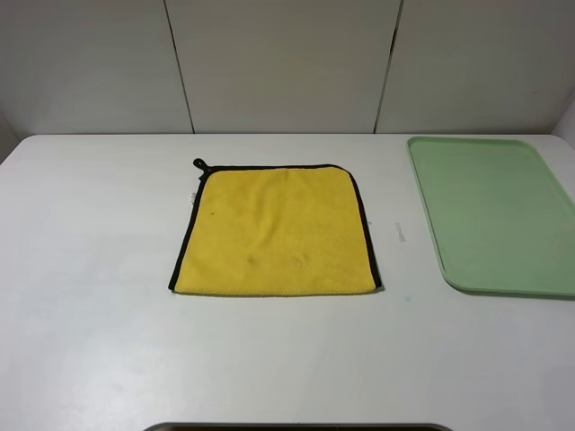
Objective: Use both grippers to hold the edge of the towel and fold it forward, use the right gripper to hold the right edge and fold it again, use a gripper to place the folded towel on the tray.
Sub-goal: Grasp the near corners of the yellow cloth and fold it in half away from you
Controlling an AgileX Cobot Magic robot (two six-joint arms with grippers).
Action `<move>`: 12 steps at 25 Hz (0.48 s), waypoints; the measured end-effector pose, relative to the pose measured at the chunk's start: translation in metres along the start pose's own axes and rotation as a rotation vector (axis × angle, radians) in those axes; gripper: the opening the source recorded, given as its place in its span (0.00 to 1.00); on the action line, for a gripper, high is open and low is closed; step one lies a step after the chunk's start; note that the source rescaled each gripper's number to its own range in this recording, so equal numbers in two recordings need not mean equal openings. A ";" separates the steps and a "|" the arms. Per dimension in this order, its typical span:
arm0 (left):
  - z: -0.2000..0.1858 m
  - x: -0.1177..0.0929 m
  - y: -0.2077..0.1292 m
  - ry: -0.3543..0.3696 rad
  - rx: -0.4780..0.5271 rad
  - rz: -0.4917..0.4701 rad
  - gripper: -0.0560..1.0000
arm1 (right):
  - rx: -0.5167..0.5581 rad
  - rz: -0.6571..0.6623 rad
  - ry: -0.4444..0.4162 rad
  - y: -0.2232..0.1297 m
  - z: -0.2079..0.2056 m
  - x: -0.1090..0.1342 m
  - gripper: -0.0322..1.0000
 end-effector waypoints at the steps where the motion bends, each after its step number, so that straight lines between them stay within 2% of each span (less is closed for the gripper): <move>1: 0.000 0.000 0.000 0.000 0.000 0.000 0.98 | 0.000 0.000 0.000 0.000 0.000 0.000 1.00; 12: 0.000 0.000 0.000 0.000 0.000 0.000 0.98 | 0.000 0.000 0.000 0.000 0.000 0.000 1.00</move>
Point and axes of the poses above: a point on each arm's last joint axis where the gripper is mounted, z pointing out along that axis toward the gripper, x along the wrist's bending axis when the last joint is at zero, y = z × x, the point moved 4 cm from there along z, pointing out along that axis toward the gripper, and after that the axes turned 7 degrees about z, right-handed, at the moved point
